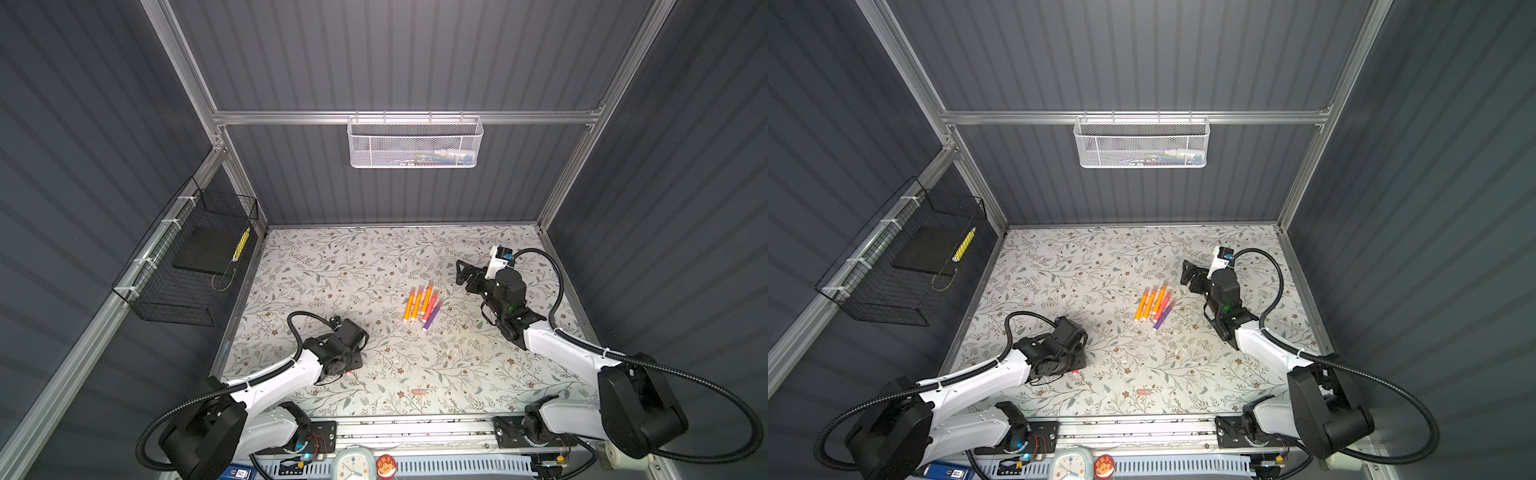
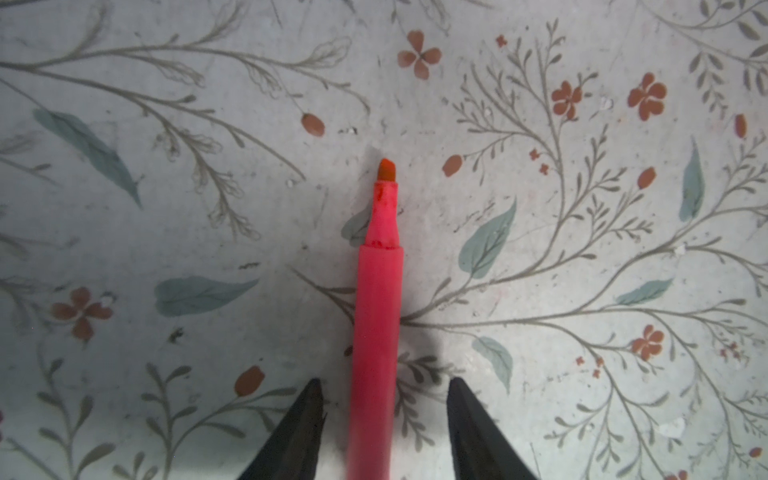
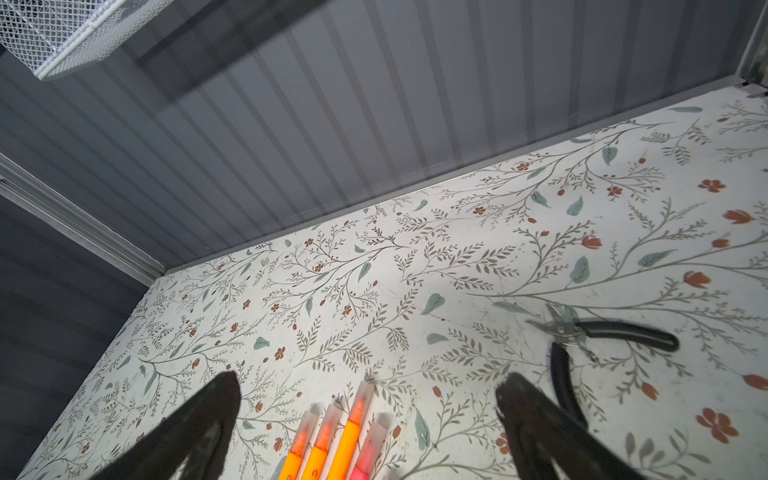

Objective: Insert the pens into the pen caps
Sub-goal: 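Lift the pink marker upright with the left gripper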

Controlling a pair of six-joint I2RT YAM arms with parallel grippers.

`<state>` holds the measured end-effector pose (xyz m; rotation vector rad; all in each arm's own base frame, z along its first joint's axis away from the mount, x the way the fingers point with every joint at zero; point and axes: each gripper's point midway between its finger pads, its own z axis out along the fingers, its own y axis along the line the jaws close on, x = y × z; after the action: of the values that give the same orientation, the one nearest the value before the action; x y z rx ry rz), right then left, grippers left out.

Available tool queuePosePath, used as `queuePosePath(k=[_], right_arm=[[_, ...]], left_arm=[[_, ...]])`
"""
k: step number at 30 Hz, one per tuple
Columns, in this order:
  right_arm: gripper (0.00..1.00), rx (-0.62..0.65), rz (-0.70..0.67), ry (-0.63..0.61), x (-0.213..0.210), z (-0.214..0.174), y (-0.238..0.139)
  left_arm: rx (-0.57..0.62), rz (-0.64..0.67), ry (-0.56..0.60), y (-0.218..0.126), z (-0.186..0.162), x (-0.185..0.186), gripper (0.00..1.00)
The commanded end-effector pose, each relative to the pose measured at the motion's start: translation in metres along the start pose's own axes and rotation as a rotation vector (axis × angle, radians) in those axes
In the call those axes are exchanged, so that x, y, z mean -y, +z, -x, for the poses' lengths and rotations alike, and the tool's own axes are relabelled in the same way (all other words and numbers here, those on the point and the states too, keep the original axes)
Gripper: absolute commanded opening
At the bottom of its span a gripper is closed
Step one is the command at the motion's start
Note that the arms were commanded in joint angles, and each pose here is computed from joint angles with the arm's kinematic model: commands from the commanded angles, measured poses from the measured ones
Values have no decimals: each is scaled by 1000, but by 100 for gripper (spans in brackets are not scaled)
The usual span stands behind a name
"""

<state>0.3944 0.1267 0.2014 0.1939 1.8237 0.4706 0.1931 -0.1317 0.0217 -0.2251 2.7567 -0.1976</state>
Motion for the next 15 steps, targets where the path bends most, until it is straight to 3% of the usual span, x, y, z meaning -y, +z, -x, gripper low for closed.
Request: queuePosePath(k=[1, 5, 8, 15], right_arm=[[99, 9, 5, 9, 1, 2, -5], [99, 9, 5, 9, 0, 2, -4], [99, 8, 5, 9, 0, 1, -3], [99, 15, -7, 16, 5, 0, -3]], left_arm=[[-122, 86, -9, 3, -31, -27, 50], [-138, 98, 7, 6, -32, -27, 45], [-154, 117, 18, 8, -34, -28, 34], [-162, 133, 31, 11, -35, -30, 22]])
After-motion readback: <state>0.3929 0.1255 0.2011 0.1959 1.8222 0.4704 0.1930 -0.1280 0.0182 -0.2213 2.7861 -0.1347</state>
